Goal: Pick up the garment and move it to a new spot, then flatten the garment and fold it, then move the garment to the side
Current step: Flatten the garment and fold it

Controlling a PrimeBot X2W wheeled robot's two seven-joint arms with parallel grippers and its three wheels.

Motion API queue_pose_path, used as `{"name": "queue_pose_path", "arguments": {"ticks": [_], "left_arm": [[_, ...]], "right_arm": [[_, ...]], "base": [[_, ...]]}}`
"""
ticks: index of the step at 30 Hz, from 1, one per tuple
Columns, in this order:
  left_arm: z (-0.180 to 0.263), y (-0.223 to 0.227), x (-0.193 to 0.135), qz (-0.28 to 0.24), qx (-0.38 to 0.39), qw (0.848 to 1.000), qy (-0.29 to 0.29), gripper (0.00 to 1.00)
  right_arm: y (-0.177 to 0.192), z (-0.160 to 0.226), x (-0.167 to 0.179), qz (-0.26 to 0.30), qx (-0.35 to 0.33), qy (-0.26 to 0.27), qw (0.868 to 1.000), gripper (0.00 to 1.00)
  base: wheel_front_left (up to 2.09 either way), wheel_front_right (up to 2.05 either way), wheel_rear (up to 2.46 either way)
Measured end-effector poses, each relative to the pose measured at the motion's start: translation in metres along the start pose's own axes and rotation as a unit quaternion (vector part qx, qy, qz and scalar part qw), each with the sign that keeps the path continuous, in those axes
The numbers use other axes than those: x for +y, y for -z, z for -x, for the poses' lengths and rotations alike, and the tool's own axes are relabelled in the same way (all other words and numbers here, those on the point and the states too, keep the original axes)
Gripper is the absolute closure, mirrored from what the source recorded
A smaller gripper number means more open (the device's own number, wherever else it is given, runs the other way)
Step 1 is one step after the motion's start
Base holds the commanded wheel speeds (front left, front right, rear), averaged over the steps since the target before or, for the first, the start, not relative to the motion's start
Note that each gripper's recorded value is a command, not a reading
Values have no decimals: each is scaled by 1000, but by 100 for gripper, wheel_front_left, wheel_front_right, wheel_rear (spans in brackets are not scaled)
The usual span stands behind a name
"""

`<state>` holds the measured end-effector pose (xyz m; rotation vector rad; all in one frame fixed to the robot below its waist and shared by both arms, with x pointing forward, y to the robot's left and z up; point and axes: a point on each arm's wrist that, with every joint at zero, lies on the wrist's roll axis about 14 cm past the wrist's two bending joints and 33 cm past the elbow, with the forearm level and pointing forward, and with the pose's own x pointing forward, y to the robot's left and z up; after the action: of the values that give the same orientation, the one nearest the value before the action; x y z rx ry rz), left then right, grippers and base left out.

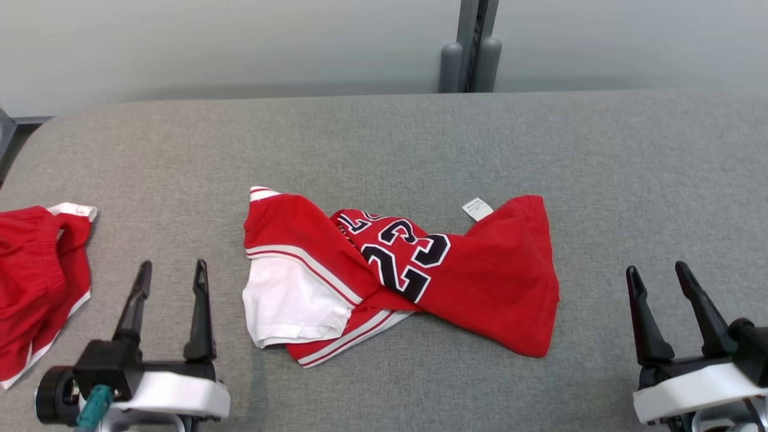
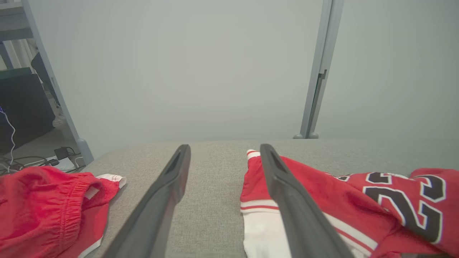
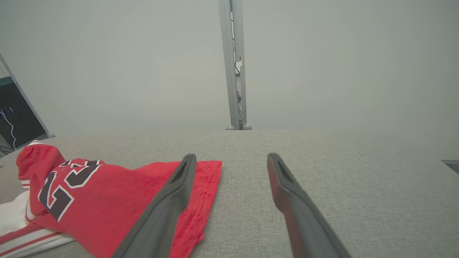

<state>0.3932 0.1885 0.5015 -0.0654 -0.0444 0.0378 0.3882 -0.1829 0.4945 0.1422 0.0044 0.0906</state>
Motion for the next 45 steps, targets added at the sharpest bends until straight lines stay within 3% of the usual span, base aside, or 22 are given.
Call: {"name": "queue_pose_path", "arguments": {"ticks": [21,26,32,38,39,40,42,45], "left_arm": [[20,-1,-9,0,32,999,6,0],[14,-3,-14,3,28,1000,9,0],[6,3,-18,11,31,999,6,0],[0,11,-15,10,37,999,0,0],[0,13,-14,9,40,999,-1,0],[0,15,-13,8,42,999,-1,0],[0,18,-12,7,47,999,-3,0],[-2,18,-12,8,47,999,-4,0]], "right_arm": [[0,2,11,-6,5,-11,1000,0],[44,2,38,-23,80,-51,995,0],[104,13,60,-43,177,-79,980,0],[126,6,58,-54,205,-77,974,0],[128,4,59,-57,208,-78,973,25],[128,3,60,-59,208,-80,973,58],[128,-1,61,-61,205,-83,973,100],[119,-7,58,-64,185,-82,977,100]], "base": [[0,0,0],[0,0,0],[0,0,0],[0,0,0],[0,0,0],[0,0,0],[0,0,0],[0,0,0]]}}
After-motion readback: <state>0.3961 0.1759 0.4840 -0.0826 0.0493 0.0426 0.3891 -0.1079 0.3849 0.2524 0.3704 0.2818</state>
